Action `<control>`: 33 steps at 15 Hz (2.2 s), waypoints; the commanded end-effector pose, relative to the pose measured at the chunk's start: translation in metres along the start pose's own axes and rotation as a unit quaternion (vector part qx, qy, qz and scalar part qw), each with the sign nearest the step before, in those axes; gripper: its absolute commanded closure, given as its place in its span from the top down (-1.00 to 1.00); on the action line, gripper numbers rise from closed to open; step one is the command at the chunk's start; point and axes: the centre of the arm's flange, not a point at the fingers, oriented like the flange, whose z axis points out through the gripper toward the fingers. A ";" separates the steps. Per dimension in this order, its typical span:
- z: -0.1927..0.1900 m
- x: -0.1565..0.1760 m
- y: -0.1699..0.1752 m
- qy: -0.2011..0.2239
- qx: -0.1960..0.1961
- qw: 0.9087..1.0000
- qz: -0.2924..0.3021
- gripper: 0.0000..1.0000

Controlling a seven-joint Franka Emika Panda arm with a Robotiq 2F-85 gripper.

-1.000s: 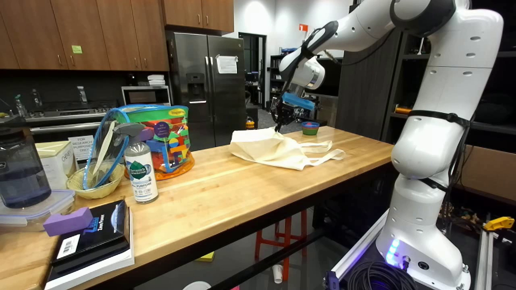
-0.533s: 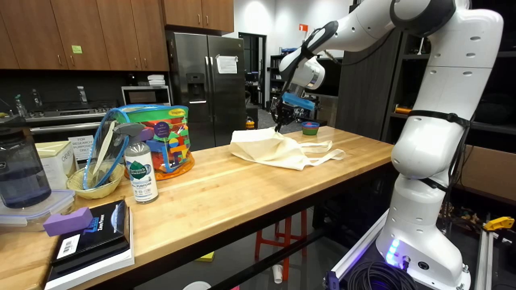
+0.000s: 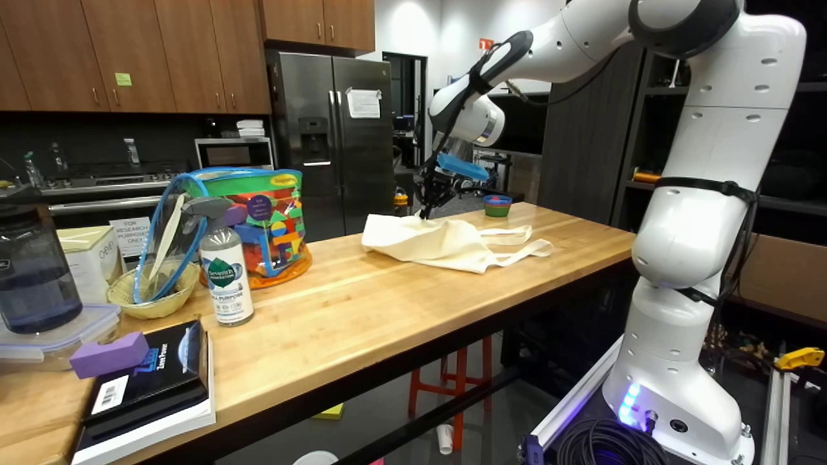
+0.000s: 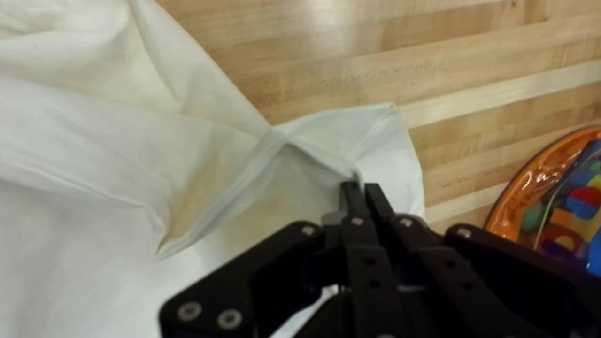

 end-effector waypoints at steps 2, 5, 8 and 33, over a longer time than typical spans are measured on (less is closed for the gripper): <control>0.033 -0.011 -0.009 -0.034 0.002 0.999 -0.032 -0.98; 0.050 -0.001 0.017 -0.047 -0.006 0.999 0.006 -0.98; 0.062 0.012 0.063 -0.055 -0.010 0.996 0.067 -0.98; 0.027 0.026 0.199 -0.025 -0.004 0.961 0.277 -0.98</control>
